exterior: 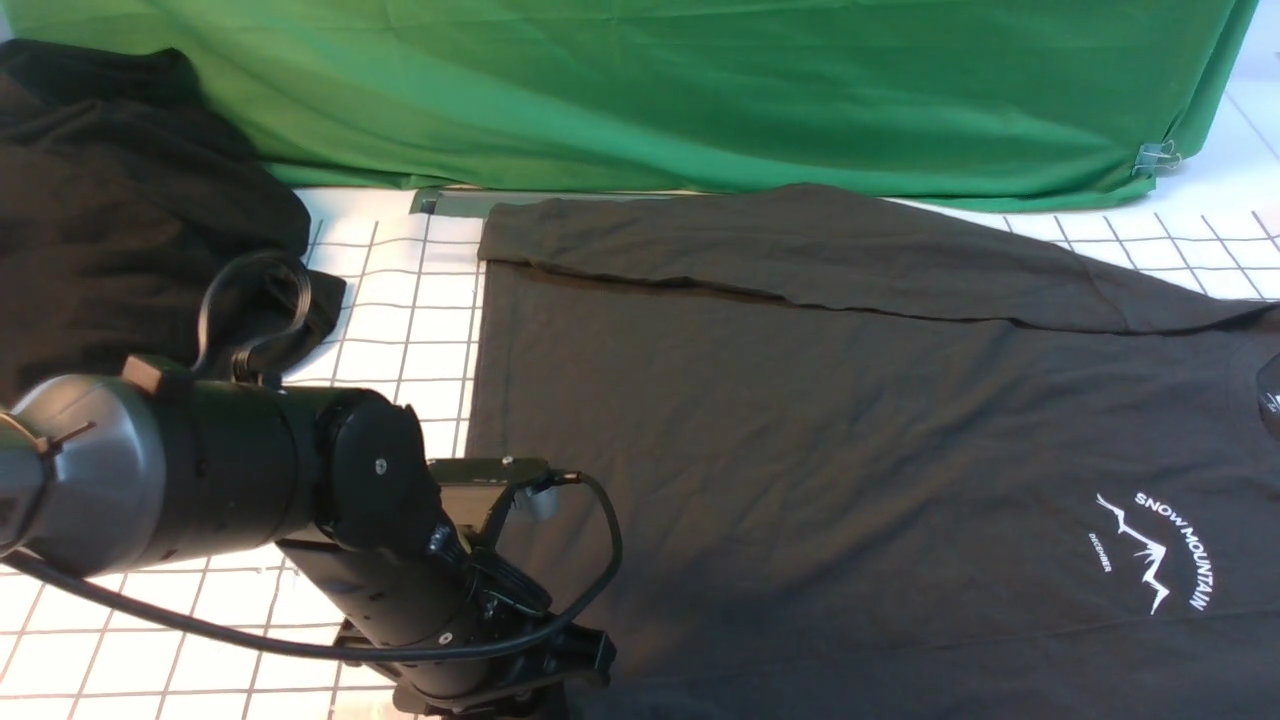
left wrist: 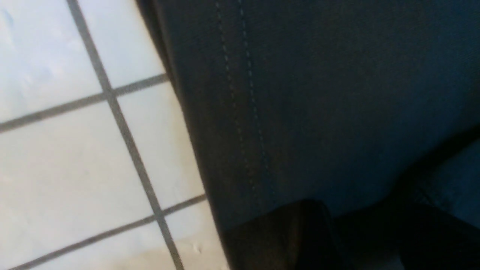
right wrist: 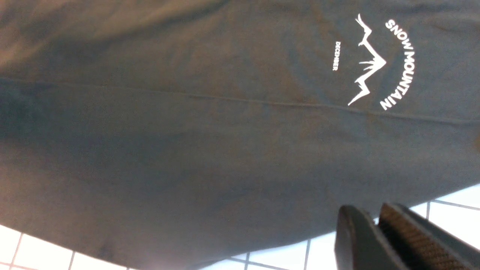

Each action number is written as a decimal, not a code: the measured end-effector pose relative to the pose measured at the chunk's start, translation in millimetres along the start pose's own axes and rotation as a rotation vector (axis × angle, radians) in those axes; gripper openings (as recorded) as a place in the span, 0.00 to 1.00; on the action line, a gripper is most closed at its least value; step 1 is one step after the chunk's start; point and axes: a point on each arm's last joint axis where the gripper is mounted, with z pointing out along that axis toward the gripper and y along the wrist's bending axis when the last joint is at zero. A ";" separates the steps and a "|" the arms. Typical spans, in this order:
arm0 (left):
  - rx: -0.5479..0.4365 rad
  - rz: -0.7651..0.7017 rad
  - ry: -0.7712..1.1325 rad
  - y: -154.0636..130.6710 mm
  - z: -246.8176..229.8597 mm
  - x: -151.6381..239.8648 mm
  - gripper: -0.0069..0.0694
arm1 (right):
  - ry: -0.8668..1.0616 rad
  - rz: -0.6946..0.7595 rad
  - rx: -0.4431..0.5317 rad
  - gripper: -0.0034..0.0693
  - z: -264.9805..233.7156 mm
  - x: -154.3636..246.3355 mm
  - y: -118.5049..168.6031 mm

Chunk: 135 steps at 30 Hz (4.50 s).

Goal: Fold a long-sleeved shirt over a white checkered tablecloth.
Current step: 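Grasp the left edge of the dark T-shirt lying flat on the table, then fold the left side of the black T-shirt inward over its body, then grab the top left corner of the dark shirt with the left gripper, then fold the left side of the dark shirt inward over its body with the left gripper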

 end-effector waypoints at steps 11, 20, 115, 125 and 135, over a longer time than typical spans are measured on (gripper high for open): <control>-0.008 -0.028 0.048 -0.2 -0.3 2.3 0.53 | -0.001 0.001 0.000 0.19 0.0 -0.1 0.0; -0.009 -0.043 0.064 0.3 4.1 2.2 0.43 | -0.001 0.001 -0.001 0.20 0.0 -0.1 0.1; 0.252 -0.333 -0.438 12.7 -118.3 -208.5 0.10 | -0.049 0.051 0.002 0.34 -0.1 -4.5 -0.3; 0.151 -0.246 -0.362 -20.0 -67.1 -88.7 0.10 | -0.049 0.051 0.002 0.36 -0.1 -4.5 -0.3; 0.067 -0.241 -0.275 -2.4 -31.4 -56.2 0.35 | -0.049 0.051 0.002 0.37 -0.1 -4.5 -0.3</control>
